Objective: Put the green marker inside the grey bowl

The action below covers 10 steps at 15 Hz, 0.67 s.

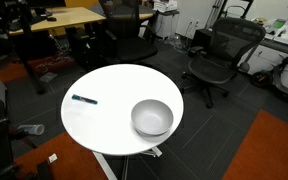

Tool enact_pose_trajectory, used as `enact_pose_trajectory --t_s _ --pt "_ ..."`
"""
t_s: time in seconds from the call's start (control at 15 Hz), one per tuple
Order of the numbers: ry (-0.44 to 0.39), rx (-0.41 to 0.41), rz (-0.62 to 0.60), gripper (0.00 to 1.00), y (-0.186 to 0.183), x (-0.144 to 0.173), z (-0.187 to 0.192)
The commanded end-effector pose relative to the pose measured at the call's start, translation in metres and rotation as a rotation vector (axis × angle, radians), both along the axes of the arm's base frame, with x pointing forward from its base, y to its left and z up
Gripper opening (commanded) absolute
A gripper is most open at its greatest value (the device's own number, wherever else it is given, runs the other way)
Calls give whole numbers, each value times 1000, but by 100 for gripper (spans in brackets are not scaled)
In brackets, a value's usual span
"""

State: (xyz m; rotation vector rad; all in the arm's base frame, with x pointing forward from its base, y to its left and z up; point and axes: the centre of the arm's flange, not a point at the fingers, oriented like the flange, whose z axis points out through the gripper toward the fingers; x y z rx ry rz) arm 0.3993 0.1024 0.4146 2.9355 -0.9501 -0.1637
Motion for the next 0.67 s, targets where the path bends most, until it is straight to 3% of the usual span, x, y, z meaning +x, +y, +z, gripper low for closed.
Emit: enact_pose_trajectory --t_s 0.0,0.6 --pt "-30 -6 -117 100 8 8 -34" --pt "-70 -8 -312 100 9 21 -101"
